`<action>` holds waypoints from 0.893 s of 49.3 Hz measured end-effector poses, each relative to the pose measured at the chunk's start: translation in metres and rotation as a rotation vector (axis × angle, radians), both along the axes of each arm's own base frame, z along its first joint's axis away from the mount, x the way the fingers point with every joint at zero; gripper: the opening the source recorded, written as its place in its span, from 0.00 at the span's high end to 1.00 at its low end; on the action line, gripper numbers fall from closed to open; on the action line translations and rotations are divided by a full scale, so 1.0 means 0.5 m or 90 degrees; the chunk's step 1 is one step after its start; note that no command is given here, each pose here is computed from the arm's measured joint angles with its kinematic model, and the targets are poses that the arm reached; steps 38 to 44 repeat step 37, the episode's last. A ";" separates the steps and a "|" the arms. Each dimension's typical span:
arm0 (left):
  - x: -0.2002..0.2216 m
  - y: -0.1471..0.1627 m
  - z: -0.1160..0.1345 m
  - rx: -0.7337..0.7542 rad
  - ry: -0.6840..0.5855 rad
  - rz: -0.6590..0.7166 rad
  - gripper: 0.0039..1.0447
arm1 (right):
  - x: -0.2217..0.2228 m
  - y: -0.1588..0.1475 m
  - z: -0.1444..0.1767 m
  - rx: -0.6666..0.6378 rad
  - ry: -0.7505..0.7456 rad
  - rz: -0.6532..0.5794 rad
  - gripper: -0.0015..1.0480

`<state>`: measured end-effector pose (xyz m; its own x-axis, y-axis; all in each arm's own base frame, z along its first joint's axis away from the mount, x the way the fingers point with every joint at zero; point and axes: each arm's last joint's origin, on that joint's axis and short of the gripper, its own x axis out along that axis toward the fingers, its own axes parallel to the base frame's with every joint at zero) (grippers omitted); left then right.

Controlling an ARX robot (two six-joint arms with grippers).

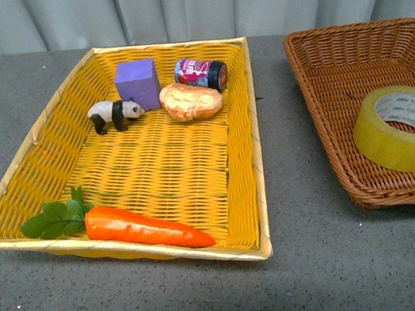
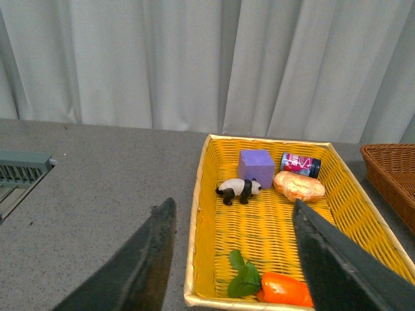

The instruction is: Move tape to another basket

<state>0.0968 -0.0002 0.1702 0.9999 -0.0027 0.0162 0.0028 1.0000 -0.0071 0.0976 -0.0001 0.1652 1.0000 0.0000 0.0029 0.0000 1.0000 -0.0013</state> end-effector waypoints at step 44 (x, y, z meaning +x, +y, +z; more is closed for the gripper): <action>0.000 0.000 0.000 0.001 0.000 0.000 0.06 | 0.000 0.000 0.000 0.000 0.000 0.000 0.09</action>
